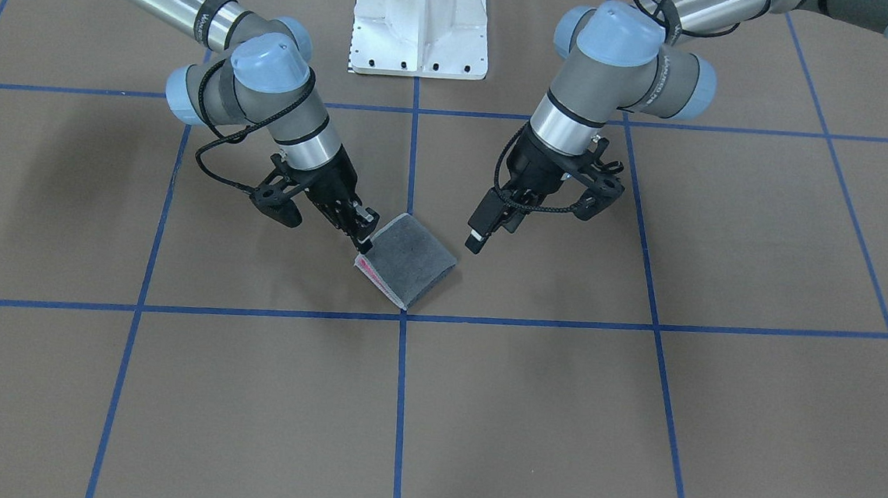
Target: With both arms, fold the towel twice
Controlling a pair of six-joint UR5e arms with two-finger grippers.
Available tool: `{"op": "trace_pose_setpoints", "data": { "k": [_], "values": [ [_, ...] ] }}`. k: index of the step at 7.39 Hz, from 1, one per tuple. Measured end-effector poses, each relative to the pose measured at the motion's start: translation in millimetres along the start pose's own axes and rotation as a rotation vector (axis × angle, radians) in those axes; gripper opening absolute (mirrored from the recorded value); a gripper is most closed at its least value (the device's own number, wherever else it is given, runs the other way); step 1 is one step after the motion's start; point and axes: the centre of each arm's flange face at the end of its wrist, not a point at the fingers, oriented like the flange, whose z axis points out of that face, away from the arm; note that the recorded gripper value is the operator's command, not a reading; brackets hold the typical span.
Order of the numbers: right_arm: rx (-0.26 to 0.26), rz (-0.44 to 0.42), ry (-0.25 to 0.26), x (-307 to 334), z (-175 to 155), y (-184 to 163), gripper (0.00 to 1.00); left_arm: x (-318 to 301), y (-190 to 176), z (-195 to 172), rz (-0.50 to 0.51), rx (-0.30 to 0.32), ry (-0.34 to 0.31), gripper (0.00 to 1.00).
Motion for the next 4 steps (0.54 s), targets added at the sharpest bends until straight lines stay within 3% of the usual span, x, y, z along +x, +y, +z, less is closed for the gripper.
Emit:
{"op": "trace_pose_setpoints", "data": {
  "k": [4],
  "values": [
    [0.009, 0.000, 0.009, 1.6, 6.1, -2.5, 0.00, 10.5, 5.9, 24.5, -0.008, 0.006, -0.016, 0.99]
  ]
}}
